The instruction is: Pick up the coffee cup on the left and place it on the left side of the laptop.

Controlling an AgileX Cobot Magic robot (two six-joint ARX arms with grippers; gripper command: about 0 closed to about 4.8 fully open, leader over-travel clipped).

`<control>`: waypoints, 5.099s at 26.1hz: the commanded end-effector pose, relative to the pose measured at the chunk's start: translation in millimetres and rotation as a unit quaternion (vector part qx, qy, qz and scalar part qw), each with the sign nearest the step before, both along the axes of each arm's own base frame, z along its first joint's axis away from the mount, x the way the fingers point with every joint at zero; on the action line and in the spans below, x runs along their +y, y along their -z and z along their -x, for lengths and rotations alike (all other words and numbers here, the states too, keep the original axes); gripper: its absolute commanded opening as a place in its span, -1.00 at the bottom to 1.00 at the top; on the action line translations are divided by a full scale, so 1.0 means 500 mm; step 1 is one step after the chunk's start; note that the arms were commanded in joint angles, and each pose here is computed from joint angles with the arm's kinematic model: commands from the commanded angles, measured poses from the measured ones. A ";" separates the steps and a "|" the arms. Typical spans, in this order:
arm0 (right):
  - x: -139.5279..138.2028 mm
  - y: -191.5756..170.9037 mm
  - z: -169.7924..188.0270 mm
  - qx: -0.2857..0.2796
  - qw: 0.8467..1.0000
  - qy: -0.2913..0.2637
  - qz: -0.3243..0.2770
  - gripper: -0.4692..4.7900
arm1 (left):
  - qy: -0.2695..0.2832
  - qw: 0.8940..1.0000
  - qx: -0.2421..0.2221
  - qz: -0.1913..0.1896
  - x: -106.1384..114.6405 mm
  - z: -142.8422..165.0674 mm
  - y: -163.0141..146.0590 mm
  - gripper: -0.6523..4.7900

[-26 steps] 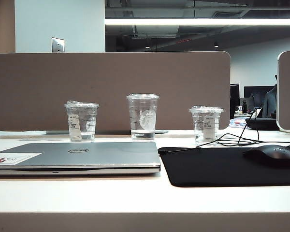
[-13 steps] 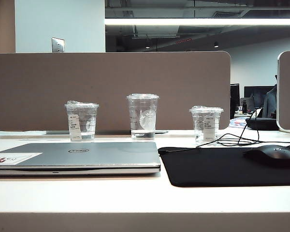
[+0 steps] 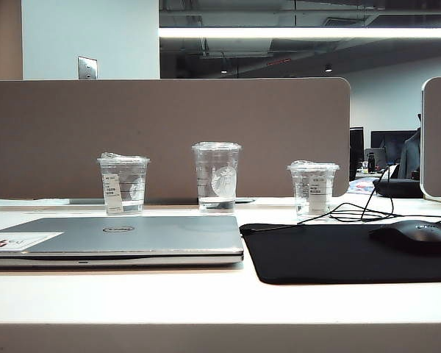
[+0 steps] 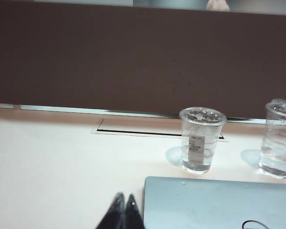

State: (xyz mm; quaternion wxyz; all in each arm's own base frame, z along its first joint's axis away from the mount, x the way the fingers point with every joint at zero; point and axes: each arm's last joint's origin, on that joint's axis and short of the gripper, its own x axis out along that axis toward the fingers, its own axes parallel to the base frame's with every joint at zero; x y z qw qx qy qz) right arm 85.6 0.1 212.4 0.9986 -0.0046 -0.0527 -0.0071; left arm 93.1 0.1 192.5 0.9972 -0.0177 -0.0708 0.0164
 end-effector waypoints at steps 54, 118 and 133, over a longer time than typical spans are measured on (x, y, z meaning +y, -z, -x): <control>0.130 -0.175 -0.073 0.103 0.945 -0.309 -0.009 -0.83 | 0.127 0.975 0.169 0.068 -0.203 -0.494 -0.007 1.00; 0.131 -0.185 -0.076 0.077 0.948 -0.310 -0.009 -0.83 | 0.027 0.990 0.132 0.048 -0.250 -0.743 0.134 1.00; 0.131 -0.184 -0.076 0.077 0.948 -0.310 -0.009 -0.83 | 0.041 0.990 0.123 0.051 -0.246 -0.764 0.126 1.00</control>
